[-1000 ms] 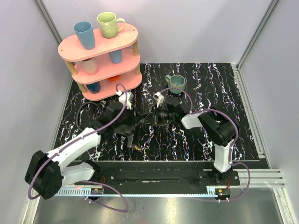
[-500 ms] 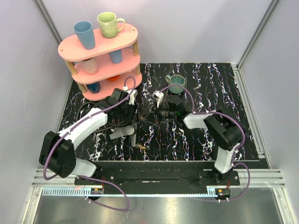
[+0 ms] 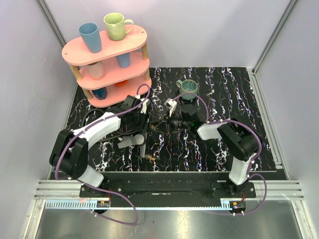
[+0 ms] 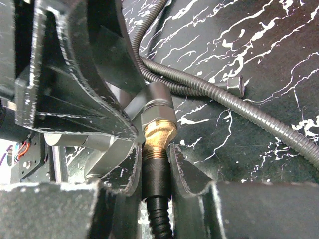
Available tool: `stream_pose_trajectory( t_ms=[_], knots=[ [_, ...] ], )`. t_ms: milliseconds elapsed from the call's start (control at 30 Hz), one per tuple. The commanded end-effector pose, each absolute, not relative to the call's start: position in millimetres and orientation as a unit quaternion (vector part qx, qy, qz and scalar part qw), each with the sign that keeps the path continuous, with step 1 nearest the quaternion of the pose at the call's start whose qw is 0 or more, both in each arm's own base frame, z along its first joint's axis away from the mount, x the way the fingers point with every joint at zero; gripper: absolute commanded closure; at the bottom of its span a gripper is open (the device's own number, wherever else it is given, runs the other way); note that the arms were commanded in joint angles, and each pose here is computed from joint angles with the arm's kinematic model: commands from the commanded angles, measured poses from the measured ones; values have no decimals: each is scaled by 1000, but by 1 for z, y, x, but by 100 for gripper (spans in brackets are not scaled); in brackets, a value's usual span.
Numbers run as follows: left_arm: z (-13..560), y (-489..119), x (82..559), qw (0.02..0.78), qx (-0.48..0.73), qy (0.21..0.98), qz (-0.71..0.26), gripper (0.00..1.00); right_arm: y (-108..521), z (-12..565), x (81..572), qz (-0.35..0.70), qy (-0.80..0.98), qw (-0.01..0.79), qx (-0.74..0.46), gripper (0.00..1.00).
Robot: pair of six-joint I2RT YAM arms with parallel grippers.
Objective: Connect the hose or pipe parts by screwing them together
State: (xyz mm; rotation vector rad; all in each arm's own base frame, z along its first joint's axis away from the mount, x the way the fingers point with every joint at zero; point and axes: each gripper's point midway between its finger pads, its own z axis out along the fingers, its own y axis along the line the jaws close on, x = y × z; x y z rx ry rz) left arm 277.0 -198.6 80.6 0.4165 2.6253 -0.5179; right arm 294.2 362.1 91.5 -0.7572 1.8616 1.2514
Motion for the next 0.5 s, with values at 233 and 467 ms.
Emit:
stream_pose_trajectory(
  t_ms=[233,467],
  knots=[
    [61,-212,299,227,140,944,-197,53,372,143,305,513,673,438,-304,100],
    [52,-211,289,212,130,947,-203,100,376,140,313,532,695,415,-251,100]
  ],
)
